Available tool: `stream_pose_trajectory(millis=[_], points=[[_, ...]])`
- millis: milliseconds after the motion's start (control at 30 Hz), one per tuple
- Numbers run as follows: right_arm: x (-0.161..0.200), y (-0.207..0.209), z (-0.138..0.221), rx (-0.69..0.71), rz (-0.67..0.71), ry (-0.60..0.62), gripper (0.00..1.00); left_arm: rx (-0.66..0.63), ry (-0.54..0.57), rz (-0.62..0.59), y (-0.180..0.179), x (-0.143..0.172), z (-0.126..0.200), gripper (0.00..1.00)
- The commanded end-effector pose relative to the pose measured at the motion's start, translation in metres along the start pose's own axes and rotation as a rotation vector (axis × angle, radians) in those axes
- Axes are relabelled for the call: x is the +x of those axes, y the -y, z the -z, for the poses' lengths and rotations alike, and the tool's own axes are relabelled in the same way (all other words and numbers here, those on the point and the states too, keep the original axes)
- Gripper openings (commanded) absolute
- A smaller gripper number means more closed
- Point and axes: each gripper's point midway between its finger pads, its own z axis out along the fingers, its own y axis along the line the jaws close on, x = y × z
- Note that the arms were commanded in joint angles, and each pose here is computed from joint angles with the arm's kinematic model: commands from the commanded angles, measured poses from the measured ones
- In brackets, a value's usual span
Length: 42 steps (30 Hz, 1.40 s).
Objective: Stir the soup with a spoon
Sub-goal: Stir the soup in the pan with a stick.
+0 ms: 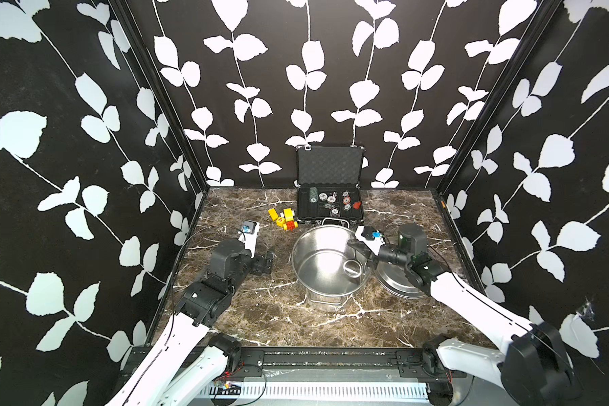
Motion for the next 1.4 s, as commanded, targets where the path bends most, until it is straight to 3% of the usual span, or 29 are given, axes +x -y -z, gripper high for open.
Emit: stream_pose_trajectory(millis=[0, 300, 667, 800, 1033, 1200, 1367], points=[[-0.002, -0.016, 0.009, -0.023, -0.027, 0.006, 0.0, 0.019, 0.04, 0.016, 0.003, -0.011, 0.001, 0.99], [-0.028, -0.073, -0.003, -0.147, 0.032, 0.039, 0.0, 0.025, 0.042, 0.028, 0.005, -0.01, 0.0, 0.99], [-0.076, -0.117, -0.08, -0.327, 0.149, 0.101, 0.0, 0.005, 0.044, 0.029, -0.001, -0.004, 0.008, 0.99], [-0.085, -0.109, -0.111, -0.334, 0.163, 0.11, 0.0, -0.007, 0.044, 0.03, -0.003, -0.001, 0.011, 0.99], [-0.08, -0.047, -0.155, -0.206, 0.151, 0.092, 0.0, -0.019, 0.048, 0.027, -0.006, 0.0, 0.016, 0.99], [-0.071, -0.006, -0.152, -0.139, 0.112, 0.106, 0.0, -0.021, 0.048, 0.028, -0.007, 0.001, 0.019, 0.99], [-0.05, 0.021, -0.126, -0.059, 0.086, 0.077, 0.0, -0.031, 0.048, 0.022, -0.009, 0.002, 0.02, 0.99]])
